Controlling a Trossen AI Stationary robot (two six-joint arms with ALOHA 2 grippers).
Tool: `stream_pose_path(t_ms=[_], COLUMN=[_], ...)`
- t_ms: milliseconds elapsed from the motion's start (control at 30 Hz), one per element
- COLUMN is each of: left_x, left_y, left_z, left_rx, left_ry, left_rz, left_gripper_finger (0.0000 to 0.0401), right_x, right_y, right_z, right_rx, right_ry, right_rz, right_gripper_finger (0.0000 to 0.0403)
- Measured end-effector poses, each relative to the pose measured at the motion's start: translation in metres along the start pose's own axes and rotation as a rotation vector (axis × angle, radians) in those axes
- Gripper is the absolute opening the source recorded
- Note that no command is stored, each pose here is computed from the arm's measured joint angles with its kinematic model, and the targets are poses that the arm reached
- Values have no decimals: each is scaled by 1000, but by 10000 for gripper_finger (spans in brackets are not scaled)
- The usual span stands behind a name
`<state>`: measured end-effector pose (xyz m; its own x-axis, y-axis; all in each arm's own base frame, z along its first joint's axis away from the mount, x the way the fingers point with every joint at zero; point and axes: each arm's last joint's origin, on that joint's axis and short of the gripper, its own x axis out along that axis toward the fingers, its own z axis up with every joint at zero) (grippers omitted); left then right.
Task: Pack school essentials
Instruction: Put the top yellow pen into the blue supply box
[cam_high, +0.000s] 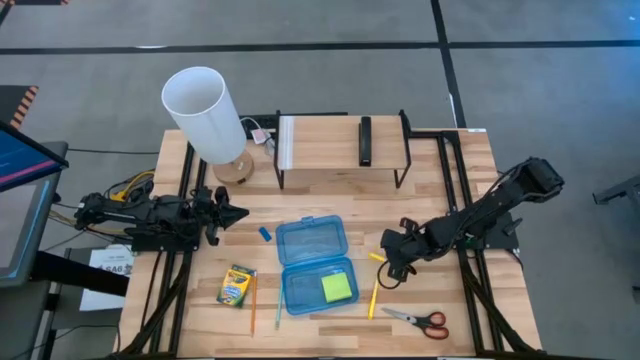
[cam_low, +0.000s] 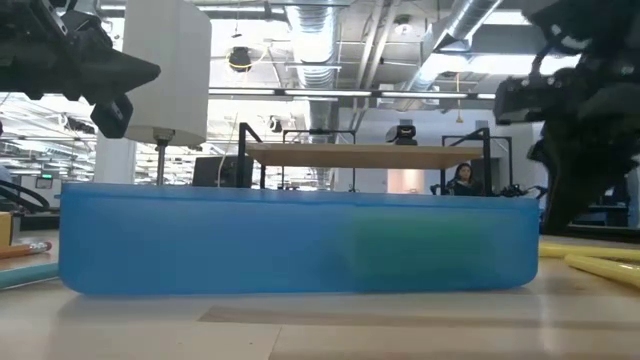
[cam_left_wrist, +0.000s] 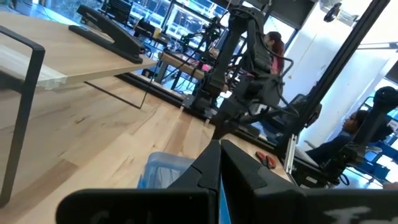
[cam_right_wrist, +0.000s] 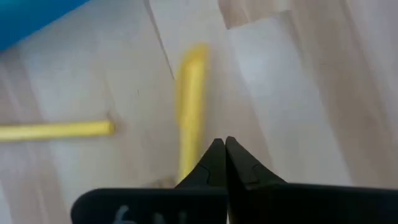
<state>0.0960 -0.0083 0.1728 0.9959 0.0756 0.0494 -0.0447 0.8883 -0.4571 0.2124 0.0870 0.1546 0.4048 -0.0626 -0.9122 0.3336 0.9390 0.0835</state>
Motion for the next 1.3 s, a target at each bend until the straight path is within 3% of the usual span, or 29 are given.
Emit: stream_pose_path(t_ms=[300, 533, 800, 1300], left_x=[0, 0, 0, 0], left_y=[0, 0, 0, 0], left_z=[0, 0, 0, 0], left_rx=[0, -1, 4, 9], left_ry=[-3, -4, -11, -11], left_rz=[2, 1, 12, 14], left_gripper_finger=[0, 0, 0, 0], right_x=[-14, -14, -4, 45], right_y=[7, 14, 9, 4], right_z=[8, 1, 17, 22], right_rx=[10, -29, -37, -55], right_ry=[-36, -1, -97, 36], right_rz=[82, 106, 66, 37], right_gripper_finger=[13, 110, 205, 214])
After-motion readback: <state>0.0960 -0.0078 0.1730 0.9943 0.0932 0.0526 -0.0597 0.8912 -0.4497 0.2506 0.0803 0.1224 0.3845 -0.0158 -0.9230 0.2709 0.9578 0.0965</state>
